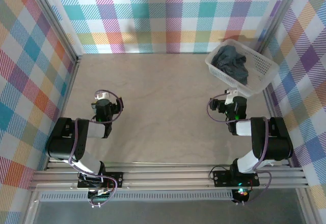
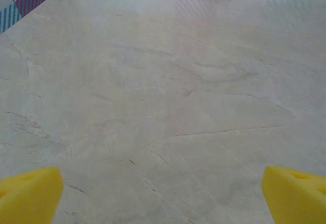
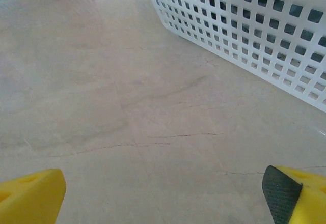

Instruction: Fold and stack the t-shirts

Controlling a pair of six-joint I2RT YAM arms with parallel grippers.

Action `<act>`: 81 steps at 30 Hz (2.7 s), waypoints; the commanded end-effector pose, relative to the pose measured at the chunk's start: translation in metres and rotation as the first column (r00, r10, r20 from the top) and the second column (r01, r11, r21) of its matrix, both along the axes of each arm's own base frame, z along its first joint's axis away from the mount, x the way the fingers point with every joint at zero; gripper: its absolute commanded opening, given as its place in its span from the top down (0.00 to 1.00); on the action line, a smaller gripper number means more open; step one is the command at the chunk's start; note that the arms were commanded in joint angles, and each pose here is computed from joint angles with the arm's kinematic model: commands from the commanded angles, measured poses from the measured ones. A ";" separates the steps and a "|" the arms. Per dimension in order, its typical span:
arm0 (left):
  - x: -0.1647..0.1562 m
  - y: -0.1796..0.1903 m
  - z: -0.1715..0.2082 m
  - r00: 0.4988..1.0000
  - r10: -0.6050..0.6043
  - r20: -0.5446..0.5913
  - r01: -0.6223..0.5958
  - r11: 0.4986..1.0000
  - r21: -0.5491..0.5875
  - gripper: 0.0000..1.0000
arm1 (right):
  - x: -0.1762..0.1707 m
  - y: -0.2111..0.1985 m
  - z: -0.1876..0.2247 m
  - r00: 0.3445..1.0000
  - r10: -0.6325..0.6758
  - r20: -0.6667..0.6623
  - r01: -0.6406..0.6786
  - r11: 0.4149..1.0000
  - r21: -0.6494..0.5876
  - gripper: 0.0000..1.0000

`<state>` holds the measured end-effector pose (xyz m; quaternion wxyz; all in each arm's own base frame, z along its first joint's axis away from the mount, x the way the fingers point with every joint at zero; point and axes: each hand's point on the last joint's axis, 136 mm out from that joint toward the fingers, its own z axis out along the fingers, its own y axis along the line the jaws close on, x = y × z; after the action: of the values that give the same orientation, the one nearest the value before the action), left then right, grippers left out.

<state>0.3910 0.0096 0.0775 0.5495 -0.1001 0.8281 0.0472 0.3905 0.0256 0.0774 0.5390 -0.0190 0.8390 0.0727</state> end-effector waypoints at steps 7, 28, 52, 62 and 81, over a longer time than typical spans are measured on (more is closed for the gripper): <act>0.002 0.000 0.005 1.000 -0.008 0.015 0.008 1.000 0.009 0.00 | 0.007 0.001 0.015 0.999 0.019 0.049 -0.019 1.000 -0.003 0.00; -0.003 -0.010 0.037 1.000 -0.016 0.010 0.015 0.996 0.085 0.00 | 0.002 -0.007 0.052 0.993 -0.108 0.039 0.112 0.989 -0.098 0.00; 0.034 -0.214 0.277 0.876 -0.464 0.131 0.422 0.607 -0.673 0.05 | 0.173 -0.085 0.068 0.694 -0.357 -0.626 0.599 0.768 0.226 0.05; -0.002 -0.234 0.285 0.853 -0.503 0.139 0.459 0.594 -0.661 0.06 | 0.195 -0.091 -0.021 0.598 -0.246 -0.763 0.646 0.712 0.277 0.25; -0.002 -0.249 0.289 0.835 -0.536 0.121 0.482 0.610 -0.629 0.07 | 0.193 -0.070 0.241 0.920 -0.373 -0.121 0.384 0.791 0.476 1.00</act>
<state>0.3874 -0.2295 0.3567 0.4339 -0.0563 0.8118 -0.3867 0.5871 -0.0500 0.2338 0.4237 0.3199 0.8305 0.1685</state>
